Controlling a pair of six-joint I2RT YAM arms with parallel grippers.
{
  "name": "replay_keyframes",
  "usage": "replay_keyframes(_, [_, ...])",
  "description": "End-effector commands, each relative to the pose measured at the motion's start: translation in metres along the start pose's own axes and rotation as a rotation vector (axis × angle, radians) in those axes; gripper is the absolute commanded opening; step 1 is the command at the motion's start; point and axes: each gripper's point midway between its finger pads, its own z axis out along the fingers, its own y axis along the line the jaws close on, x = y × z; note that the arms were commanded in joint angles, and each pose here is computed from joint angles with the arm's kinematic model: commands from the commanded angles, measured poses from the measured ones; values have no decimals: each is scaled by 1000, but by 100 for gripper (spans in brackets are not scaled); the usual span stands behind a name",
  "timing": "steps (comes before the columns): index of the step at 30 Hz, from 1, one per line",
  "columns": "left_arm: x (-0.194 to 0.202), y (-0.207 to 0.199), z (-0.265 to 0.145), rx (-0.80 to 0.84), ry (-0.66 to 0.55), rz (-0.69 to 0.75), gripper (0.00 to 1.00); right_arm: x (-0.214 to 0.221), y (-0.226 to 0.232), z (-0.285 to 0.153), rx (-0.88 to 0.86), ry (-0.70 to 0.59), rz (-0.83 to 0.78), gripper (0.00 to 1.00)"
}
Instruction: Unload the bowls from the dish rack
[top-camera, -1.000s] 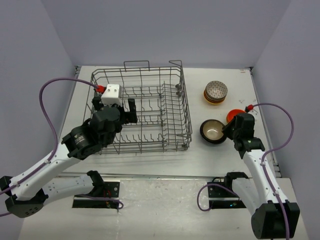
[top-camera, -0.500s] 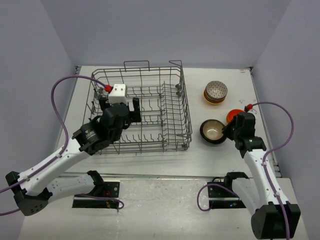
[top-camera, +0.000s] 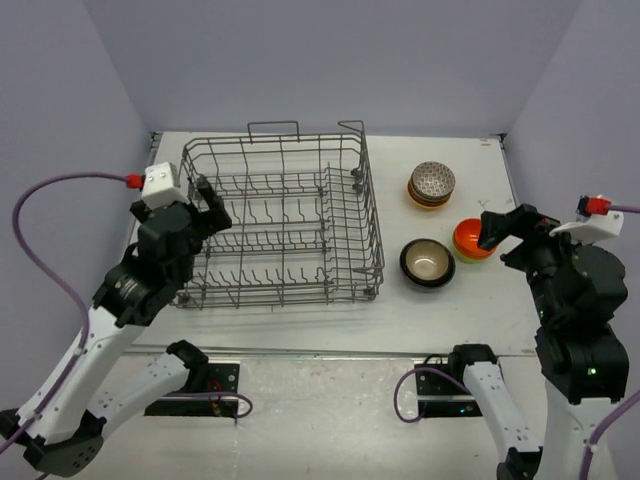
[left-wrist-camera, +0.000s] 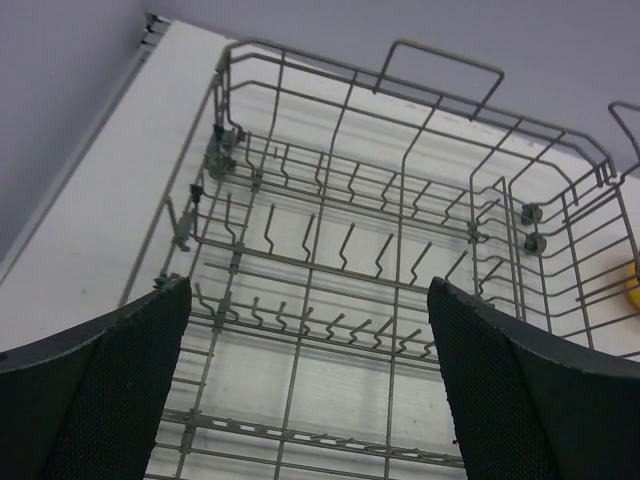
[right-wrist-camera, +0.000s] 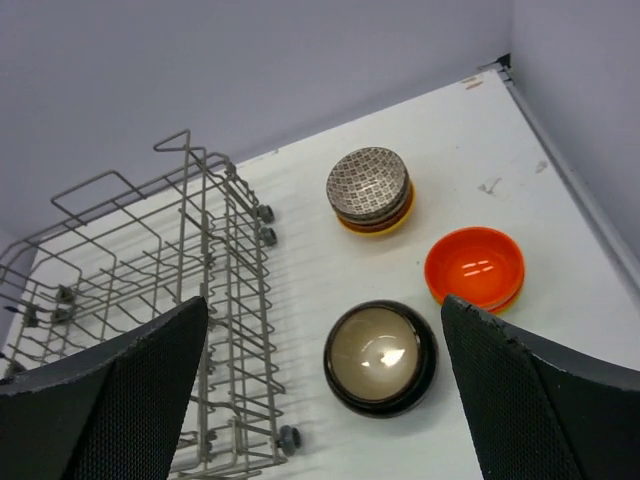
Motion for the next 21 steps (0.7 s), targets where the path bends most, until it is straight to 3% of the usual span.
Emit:
replay_keyframes(1, [-22,46,-33,-94,-95,-21,100,27,-31,-20,109,108,-127,99])
replay_keyframes(7, [-18,87,-58,-140,-188,5,100,42,-25,-38,-15,25,-157,99])
replay_keyframes(10, [-10,89,-59,-121,-203,1,100,53,-25,-49,-83,-29,-172,99])
replay_keyframes(21, [35,76,-30,-92,-139,43,100,62,-43,-44,-54,-90,-200,99])
